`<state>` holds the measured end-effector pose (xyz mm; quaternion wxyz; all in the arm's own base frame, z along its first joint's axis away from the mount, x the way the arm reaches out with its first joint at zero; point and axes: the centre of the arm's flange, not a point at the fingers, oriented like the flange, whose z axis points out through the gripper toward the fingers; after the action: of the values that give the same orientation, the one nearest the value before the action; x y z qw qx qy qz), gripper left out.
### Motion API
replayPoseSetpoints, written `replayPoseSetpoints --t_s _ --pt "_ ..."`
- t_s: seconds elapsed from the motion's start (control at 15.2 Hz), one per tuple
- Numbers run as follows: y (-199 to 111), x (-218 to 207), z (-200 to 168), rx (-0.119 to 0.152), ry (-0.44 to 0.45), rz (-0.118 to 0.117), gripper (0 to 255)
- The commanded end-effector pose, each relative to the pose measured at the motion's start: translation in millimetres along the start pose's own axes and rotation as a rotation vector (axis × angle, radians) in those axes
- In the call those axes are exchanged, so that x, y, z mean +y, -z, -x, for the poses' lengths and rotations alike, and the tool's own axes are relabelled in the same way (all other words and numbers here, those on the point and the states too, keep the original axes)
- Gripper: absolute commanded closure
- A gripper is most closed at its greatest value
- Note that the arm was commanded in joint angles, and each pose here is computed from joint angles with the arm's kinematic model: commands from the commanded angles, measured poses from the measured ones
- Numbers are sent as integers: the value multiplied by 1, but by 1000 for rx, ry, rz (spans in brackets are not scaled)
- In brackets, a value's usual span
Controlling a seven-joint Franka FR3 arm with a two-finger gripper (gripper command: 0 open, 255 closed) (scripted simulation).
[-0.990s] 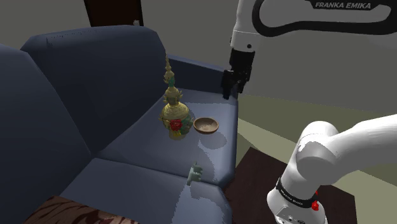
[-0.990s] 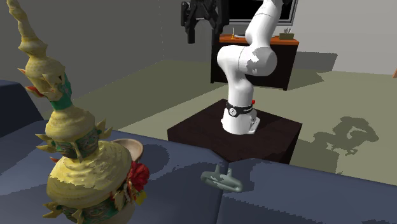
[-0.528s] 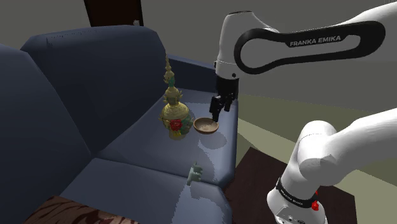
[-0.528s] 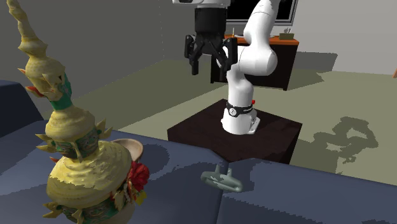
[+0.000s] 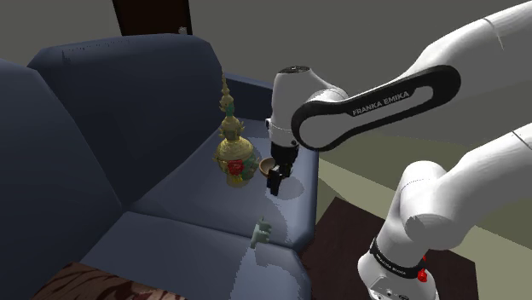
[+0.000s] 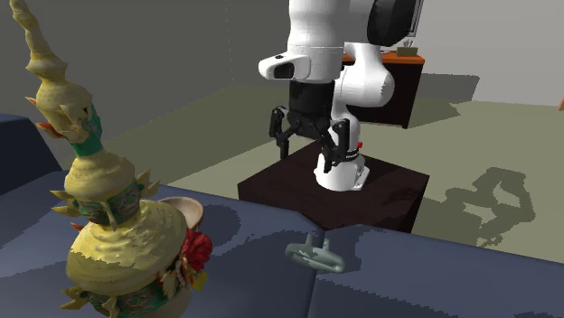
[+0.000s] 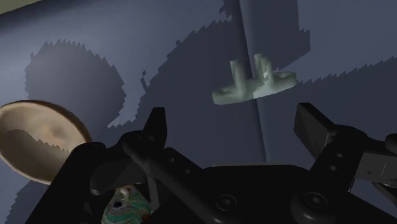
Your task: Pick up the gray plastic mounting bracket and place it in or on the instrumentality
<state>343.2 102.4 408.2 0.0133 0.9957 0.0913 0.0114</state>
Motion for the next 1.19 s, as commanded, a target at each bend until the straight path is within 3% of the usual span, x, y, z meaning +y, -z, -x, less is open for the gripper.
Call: replayPoseSetpoints --t_s 0.0,0.59,1.12 --pt "-24 -12 -5 0 42 8 0" --pt "-131 -63 -20 -12 222 43 0" --pt "-171 -61 -20 -12 222 43 0"
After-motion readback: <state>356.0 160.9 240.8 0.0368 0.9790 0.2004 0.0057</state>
